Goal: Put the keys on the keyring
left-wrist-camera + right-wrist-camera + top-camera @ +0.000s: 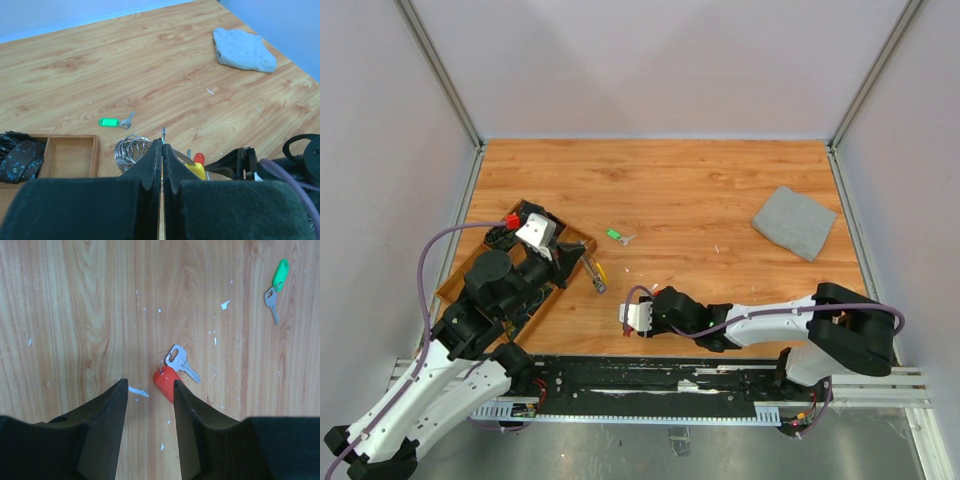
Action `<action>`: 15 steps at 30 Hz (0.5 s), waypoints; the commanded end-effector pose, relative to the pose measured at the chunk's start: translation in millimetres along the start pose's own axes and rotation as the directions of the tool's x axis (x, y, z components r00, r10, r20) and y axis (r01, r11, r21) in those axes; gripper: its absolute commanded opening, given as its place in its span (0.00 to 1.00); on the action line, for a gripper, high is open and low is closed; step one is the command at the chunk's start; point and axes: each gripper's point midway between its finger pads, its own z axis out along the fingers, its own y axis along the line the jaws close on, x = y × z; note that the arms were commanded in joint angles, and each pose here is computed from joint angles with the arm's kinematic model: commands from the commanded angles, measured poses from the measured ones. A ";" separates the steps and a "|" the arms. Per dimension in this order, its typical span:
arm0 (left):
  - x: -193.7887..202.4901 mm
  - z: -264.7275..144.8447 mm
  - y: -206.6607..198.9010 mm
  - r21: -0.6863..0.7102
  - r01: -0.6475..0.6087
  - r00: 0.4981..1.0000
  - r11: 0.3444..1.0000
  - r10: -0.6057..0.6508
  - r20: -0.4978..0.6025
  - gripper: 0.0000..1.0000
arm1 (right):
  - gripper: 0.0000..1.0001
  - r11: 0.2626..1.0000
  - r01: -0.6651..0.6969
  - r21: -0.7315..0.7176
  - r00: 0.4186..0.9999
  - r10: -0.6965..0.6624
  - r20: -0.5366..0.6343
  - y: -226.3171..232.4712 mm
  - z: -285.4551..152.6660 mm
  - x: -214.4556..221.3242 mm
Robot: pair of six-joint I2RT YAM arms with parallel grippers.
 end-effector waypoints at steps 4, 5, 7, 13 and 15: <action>-15.6 -2.3 -0.2 0.005 -0.018 0.998 1.000 0.018 0.058 0.00 | 0.42 0.993 0.078 0.089 0.997 -0.079 0.007 -18.7 13.3 -19.3; -15.3 -2.0 -0.2 0.005 -0.018 0.998 1.000 0.018 0.058 0.01 | 0.42 0.993 0.079 0.086 0.997 -0.080 0.006 -18.2 14.6 -19.7; -14.9 -1.8 -0.1 0.005 -0.017 0.998 1.000 0.017 0.057 0.00 | 0.42 0.993 0.081 0.083 0.997 -0.082 0.001 -17.5 17.1 -20.2; -15.0 -2.0 -0.3 0.007 -0.021 0.998 1.000 0.021 0.058 0.01 | 0.42 0.994 0.088 0.068 0.996 -0.087 -0.024 -13.7 24.4 -17.0; -14.6 -1.7 -0.5 0.007 -0.021 0.998 1.000 0.021 0.057 0.00 | 0.41 0.994 0.086 0.062 0.996 -0.085 -0.029 -12.5 26.8 -17.1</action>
